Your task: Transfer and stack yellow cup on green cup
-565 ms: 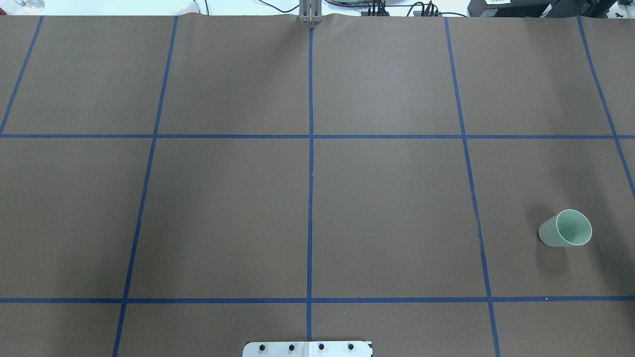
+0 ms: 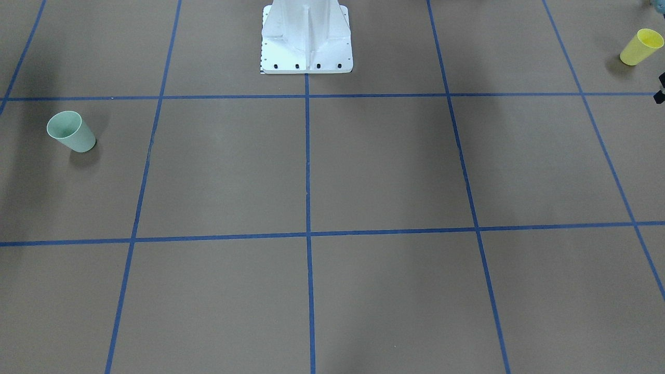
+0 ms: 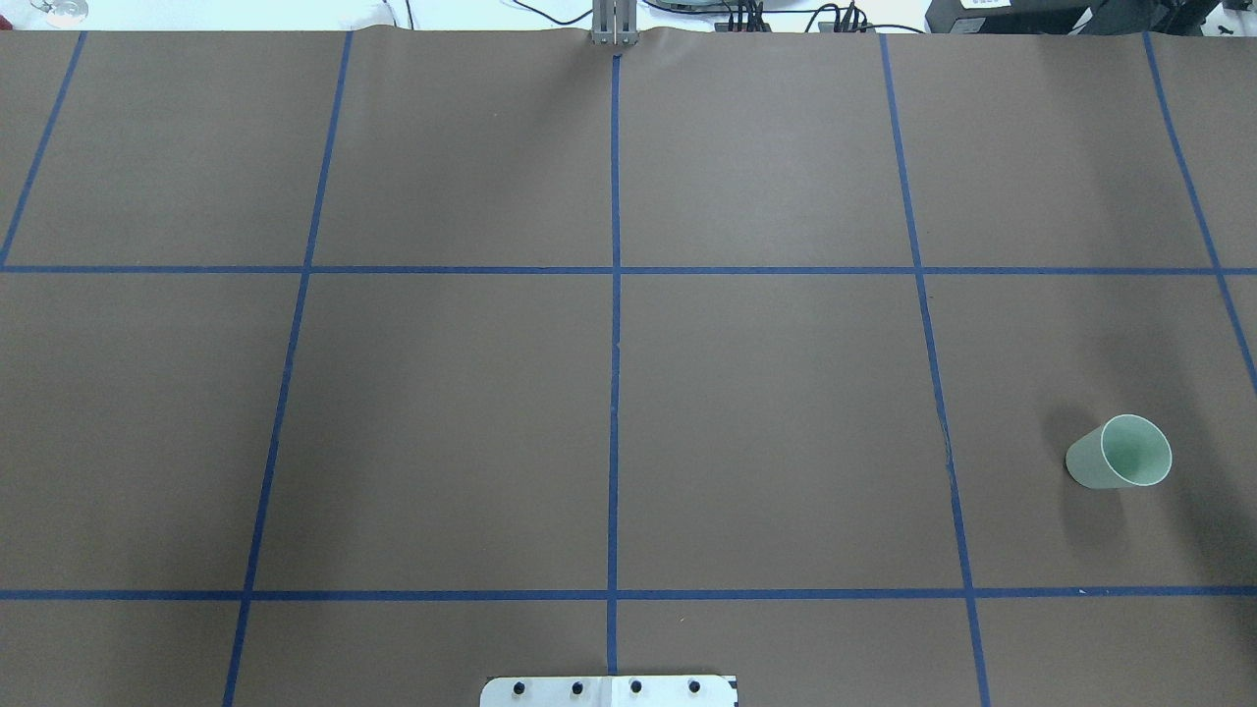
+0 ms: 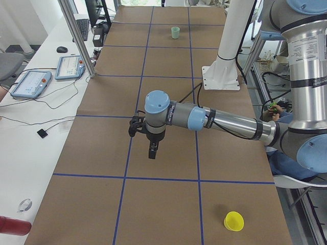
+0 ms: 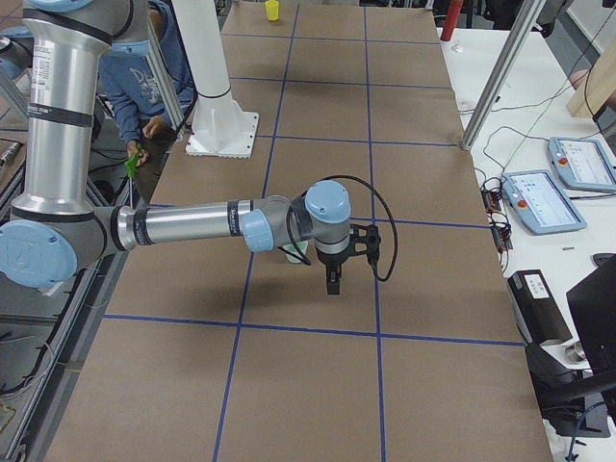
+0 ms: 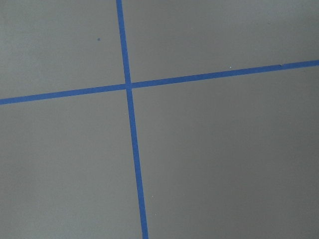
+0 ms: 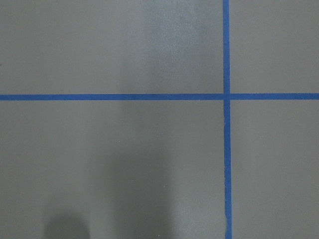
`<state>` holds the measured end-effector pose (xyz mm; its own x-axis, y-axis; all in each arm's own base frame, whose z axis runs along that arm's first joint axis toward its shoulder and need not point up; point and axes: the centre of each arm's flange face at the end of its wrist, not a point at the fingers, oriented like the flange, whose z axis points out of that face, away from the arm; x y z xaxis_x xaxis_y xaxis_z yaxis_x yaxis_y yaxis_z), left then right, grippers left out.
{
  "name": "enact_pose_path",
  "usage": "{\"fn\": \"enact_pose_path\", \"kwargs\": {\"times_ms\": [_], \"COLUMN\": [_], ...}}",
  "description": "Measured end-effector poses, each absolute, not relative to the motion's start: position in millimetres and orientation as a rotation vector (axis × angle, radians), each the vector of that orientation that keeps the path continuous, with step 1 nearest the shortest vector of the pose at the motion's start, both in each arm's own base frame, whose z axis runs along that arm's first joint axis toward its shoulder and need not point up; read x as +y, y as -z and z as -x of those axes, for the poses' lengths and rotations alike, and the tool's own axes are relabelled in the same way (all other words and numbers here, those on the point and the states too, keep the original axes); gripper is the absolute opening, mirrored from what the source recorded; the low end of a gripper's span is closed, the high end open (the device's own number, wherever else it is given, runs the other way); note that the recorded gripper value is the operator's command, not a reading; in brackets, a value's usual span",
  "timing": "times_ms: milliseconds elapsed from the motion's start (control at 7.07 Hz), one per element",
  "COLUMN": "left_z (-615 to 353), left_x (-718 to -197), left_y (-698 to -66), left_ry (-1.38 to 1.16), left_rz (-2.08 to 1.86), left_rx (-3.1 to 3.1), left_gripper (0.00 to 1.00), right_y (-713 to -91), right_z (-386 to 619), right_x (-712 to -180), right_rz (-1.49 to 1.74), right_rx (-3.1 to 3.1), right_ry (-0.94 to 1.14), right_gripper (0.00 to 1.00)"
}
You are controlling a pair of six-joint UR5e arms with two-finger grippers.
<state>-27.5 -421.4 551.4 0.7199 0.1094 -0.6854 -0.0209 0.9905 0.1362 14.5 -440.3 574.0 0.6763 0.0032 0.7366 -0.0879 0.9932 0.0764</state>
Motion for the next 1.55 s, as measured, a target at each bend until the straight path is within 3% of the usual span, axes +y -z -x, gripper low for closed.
{"fn": "enact_pose_path", "kwargs": {"times_ms": [1555], "left_z": [27.6], "left_x": [-397.2], "left_y": [-568.2], "left_ry": [-0.001], "left_rz": [-0.062], "left_rx": [0.771], "left_gripper": [1.0], "right_y": [-583.9], "right_z": [-11.9], "right_x": [-439.9], "right_rz": [-0.103], "right_rx": [-0.833], "right_ry": [-0.048], "right_gripper": [1.0]}}
